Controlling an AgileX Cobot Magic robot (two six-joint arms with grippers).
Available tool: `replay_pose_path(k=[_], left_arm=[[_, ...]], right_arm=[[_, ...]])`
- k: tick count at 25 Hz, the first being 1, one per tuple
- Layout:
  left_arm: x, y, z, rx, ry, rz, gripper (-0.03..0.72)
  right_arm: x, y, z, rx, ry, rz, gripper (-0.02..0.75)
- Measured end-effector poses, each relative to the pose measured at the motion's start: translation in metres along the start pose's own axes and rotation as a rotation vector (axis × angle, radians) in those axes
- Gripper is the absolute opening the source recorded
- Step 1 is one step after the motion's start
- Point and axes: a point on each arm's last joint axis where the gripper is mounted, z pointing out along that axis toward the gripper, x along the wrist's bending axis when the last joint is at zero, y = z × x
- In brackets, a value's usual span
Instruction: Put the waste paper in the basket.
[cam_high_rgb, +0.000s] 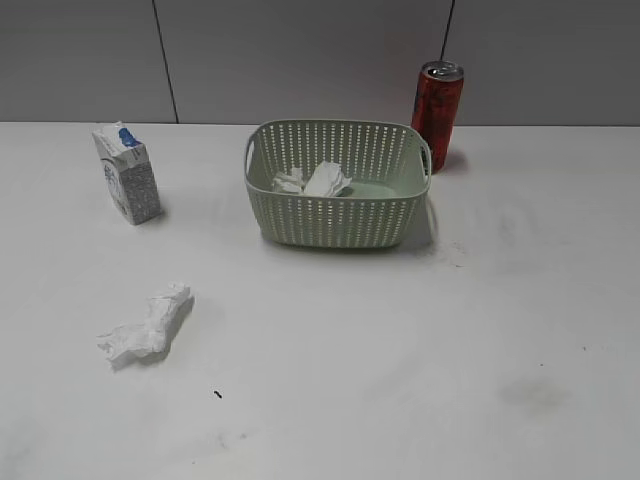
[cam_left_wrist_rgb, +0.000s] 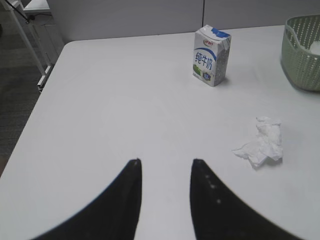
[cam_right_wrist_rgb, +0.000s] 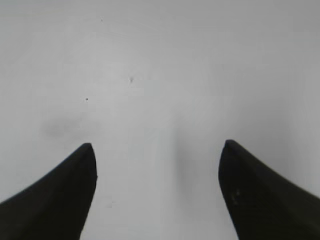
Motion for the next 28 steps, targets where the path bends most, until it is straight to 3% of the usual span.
replay_pose_path(k=[5,9,15,19,28], left_arm=[[0.000,0.000,0.000,0.000,0.000,0.000,0.237],[0.000,0.000,0.000,0.000,0.000,0.000,0.237],[0.000,0.000,0.000,0.000,0.000,0.000,0.237],[0.000,0.000,0.000,0.000,0.000,0.000,0.237],[0.000,0.000,0.000,0.000,0.000,0.000,0.237]], right_arm=[[0.002,-0.040,-0.028,-0.167,0.008,-0.014,0.573],[0.002,-0.075,-0.034,-0.223,0.011,-0.022,0.572],[0.004,-0.099,-0.069,-0.443,0.017,-0.042,0.572],[0.003,-0.125,-0.078,-0.435,0.006,-0.061,0.572],[0.002,-0.158,-0.095,-0.689,0.001,-0.078,0.572]])
